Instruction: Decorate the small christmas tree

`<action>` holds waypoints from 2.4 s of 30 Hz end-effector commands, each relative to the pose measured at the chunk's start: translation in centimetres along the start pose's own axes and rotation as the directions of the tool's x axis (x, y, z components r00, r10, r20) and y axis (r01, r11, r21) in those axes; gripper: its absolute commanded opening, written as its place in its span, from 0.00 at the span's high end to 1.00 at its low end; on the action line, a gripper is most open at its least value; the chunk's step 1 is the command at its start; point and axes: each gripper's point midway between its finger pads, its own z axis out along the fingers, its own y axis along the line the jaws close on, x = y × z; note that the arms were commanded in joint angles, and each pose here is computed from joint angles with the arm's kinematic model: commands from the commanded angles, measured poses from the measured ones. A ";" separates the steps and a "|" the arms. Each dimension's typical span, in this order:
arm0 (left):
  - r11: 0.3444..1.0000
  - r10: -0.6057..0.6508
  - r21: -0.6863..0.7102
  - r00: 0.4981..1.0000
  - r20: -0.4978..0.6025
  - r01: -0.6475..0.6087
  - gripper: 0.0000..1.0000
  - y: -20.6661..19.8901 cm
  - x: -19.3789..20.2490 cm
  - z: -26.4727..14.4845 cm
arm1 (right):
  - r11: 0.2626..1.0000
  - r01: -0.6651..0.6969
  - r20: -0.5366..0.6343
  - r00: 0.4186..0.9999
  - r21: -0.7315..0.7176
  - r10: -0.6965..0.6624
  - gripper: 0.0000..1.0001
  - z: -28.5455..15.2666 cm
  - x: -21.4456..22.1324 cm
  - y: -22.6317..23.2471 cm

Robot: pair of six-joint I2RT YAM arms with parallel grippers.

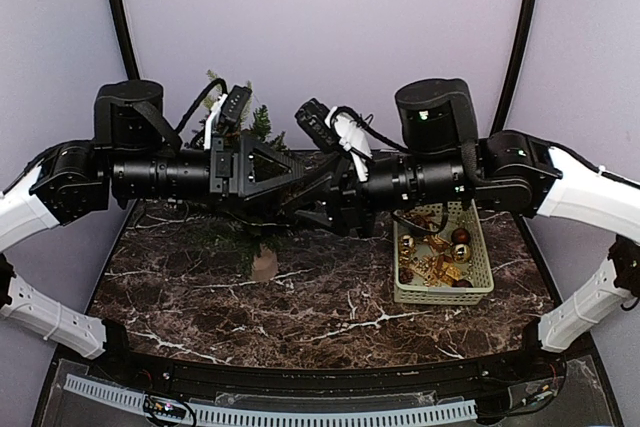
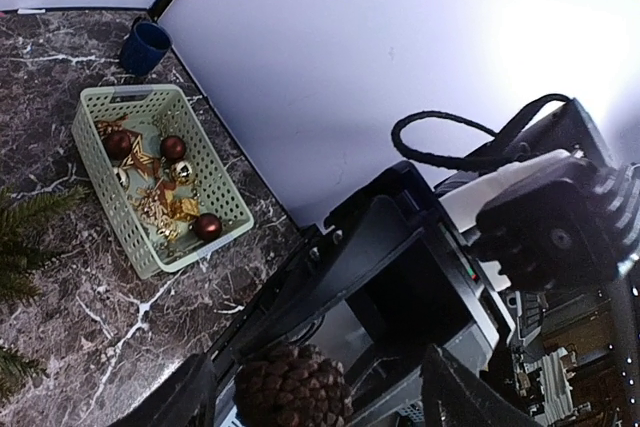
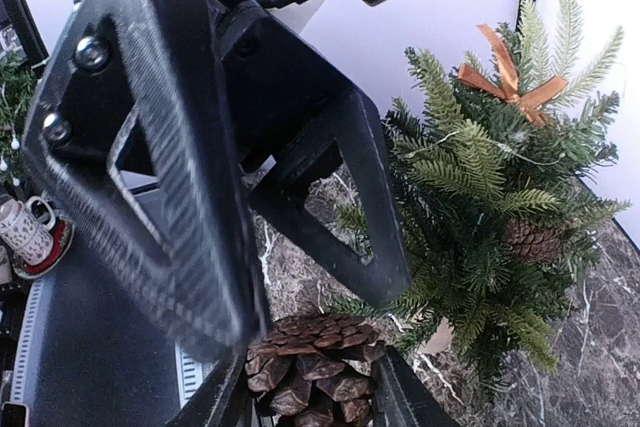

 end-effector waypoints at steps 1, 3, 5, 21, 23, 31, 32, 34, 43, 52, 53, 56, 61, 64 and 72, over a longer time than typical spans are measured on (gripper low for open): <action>0.999 -0.044 -0.026 0.996 -0.081 0.042 0.25 0.5 1.6 0.2 | 0.997 0.062 -0.004 0.998 0.035 -0.062 0.59 0.7 -0.7 0.0; 0.998 -0.052 -0.043 0.993 -0.102 0.047 0.23 0.9 2.0 0.3 | 0.997 0.067 -0.006 0.998 0.044 -0.067 0.59 0.9 -0.8 -0.2; 0.997 -0.058 -0.064 0.991 -0.122 0.051 0.22 1.4 2.5 0.3 | 0.996 0.070 -0.008 0.998 0.053 -0.070 0.59 1.0 -0.8 -0.3; 0.995 -0.080 -0.078 0.985 -0.151 0.068 0.53 1.9 3.3 0.5 | 0.995 0.084 -0.016 0.996 0.047 -0.083 0.58 1.9 -0.8 0.2; 0.995 -0.081 -0.076 0.985 -0.153 0.070 0.57 1.8 3.3 0.5 | 0.995 0.084 -0.022 0.996 0.056 -0.083 0.58 2.0 -0.7 0.1; 0.995 -0.084 -0.066 0.986 -0.146 0.075 0.66 1.7 3.2 0.3 | 0.993 0.084 -0.051 0.995 0.077 -0.080 0.54 2.6 0.2 -0.4; 0.995 -0.084 -0.063 0.986 -0.144 0.076 0.66 1.6 3.2 0.2 | 0.993 0.084 -0.053 0.995 0.081 -0.079 0.53 2.7 0.3 -0.5; 0.995 -0.083 -0.061 0.987 -0.136 0.075 0.67 1.5 3.0 0.1 | 0.993 0.085 -0.056 0.995 0.079 -0.081 0.50 2.7 0.5 -0.4; 0.998 -0.025 -0.060 0.998 -0.053 0.022 0.68 1.1 1.3 -1.0 | 0.990 0.050 -0.008 0.999 0.134 -0.050 0.30 1.3 0.3 -1.2; 0.976 0.173 -0.143 0.984 0.052 -0.164 0.70 -0.6 -3.1 -3.8 | 0.962 -0.043 0.161 0.987 0.269 -0.001 0.20 -3.8 -1.3 -3.4; 0.969 0.196 -0.165 0.979 0.063 -0.183 0.70 -0.5 -3.6 -4.5 | 0.955 -0.059 0.169 0.986 0.292 0.010 0.19 -4.1 -1.2 -4.0; 0.958 0.214 -0.208 0.975 0.055 -0.198 0.70 0.3 -3.8 -6.2 | 0.923 -0.126 0.188 0.980 0.363 0.060 0.19 -5.0 -0.6 -6.6; 0.923 0.215 -0.339 0.975 0.062 -0.182 0.70 3.6 -4.0 -8.9 | 0.883 -0.209 0.211 0.969 0.420 0.129 0.19 -5.6 0.7 -9.6; 0.903 0.207 -0.396 0.977 0.057 -0.168 0.70 5.1 -3.3 -10.6 | 0.874 -0.233 0.219 0.964 0.426 0.150 0.19 -5.5 1.2 -10.3; 0.866 0.151 -0.485 0.988 0.021 -0.122 0.70 9.4 -0.3 -11.3 | 0.868 -0.269 0.237 0.954 0.418 0.182 0.19 -5.2 1.8 -10.9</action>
